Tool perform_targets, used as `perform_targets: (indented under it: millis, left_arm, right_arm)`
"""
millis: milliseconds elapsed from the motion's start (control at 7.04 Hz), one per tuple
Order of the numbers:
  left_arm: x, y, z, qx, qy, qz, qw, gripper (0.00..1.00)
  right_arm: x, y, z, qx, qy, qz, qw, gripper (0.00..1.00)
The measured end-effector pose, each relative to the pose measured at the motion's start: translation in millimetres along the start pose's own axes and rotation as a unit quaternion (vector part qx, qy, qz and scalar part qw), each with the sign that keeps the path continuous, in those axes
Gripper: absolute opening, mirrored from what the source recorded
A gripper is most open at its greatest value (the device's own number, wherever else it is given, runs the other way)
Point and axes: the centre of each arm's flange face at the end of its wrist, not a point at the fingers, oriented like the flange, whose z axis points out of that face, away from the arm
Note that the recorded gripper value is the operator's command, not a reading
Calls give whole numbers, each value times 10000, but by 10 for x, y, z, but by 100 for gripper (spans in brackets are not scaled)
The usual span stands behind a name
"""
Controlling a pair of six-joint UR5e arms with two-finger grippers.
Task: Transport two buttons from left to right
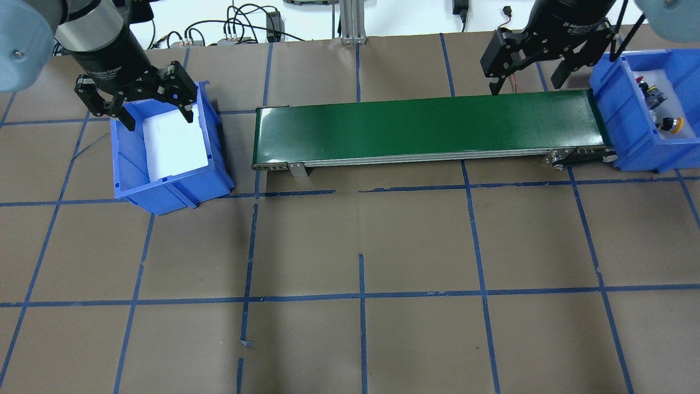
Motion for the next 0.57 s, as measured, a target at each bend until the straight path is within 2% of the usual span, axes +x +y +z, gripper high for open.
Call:
perform_targets:
  millis: [568]
  left_arm:
    - [-8,-10,-9,27,4,70,10000,100]
  right_arm:
    - [0,147,119,-103,79,22,9999,99]
